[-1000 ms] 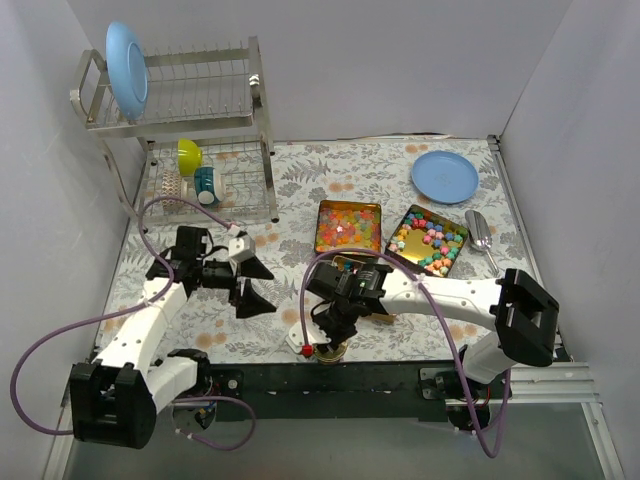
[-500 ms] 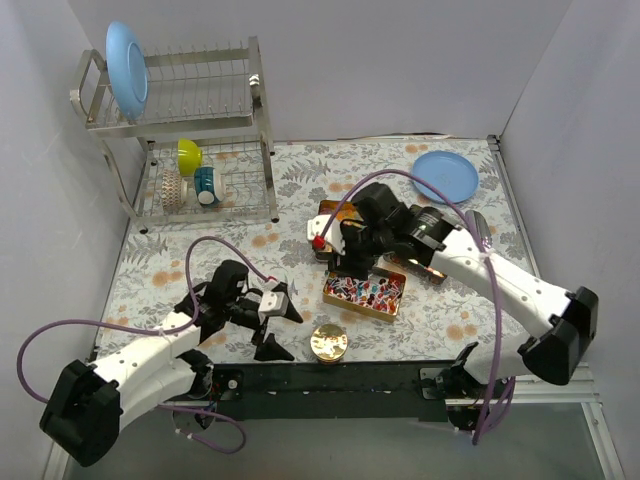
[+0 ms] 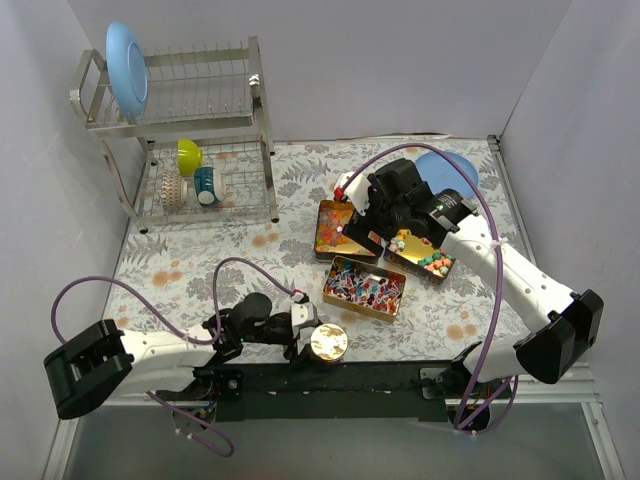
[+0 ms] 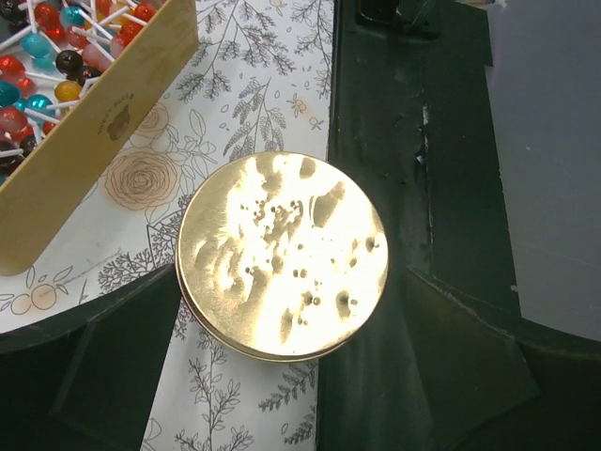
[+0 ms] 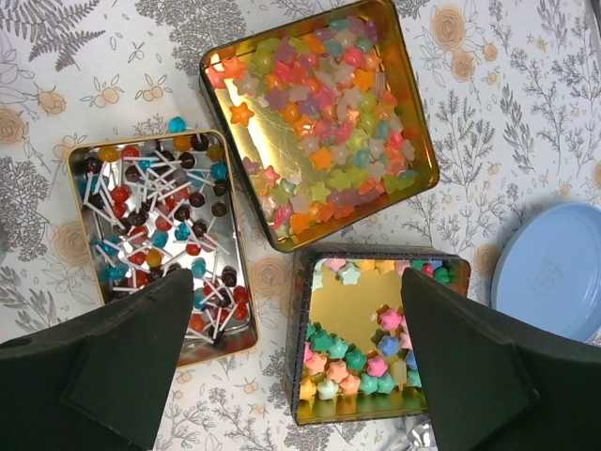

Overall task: Pack the candies
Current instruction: Move the packing bottle to the center of the board.

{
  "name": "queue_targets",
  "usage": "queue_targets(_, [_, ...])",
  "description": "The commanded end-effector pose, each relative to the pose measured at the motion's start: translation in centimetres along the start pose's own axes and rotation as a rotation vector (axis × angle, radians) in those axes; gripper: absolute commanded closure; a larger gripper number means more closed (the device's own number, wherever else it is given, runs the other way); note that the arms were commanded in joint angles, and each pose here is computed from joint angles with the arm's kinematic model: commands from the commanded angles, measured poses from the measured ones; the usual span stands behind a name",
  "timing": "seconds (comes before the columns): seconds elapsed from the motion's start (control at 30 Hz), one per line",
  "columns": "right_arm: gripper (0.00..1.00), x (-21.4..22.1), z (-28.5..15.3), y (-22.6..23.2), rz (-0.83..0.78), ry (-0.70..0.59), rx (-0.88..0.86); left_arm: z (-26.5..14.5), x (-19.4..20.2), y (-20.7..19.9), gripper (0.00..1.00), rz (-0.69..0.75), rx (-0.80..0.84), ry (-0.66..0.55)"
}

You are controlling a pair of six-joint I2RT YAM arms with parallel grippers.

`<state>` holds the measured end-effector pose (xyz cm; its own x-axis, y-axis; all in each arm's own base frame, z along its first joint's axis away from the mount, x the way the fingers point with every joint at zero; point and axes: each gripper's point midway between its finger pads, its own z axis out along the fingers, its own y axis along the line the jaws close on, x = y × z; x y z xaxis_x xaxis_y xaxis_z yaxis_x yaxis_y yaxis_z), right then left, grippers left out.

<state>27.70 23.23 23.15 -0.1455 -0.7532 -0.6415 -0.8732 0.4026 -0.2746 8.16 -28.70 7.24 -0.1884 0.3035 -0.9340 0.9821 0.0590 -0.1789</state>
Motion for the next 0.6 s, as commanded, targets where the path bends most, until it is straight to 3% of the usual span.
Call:
queue_targets(0.0, [0.02, -1.9, -1.1, -1.6, 0.013, -0.057, 0.061, 1.1, -2.8, 1.4, 0.02, 0.038, -0.129, -0.139])
queue_targets(0.23, [0.02, -0.7, -0.3, -0.8, 0.022, -0.045, 0.044, 2.6, -1.5, 4.7, 0.02, 0.096, -0.259, -0.154])
queue_targets(0.3, [0.02, -0.2, -0.4, -0.6, 0.021, -0.039, 0.042, 3.0, -3.0, 5.7, 0.02, 0.120, -0.298, -0.216])
queue_targets(0.57, [0.02, 0.5, -0.4, -0.2, 0.030, -0.042, 0.019, 3.2, -4.4, 6.5, 0.02, 0.029, -0.353, -0.254])
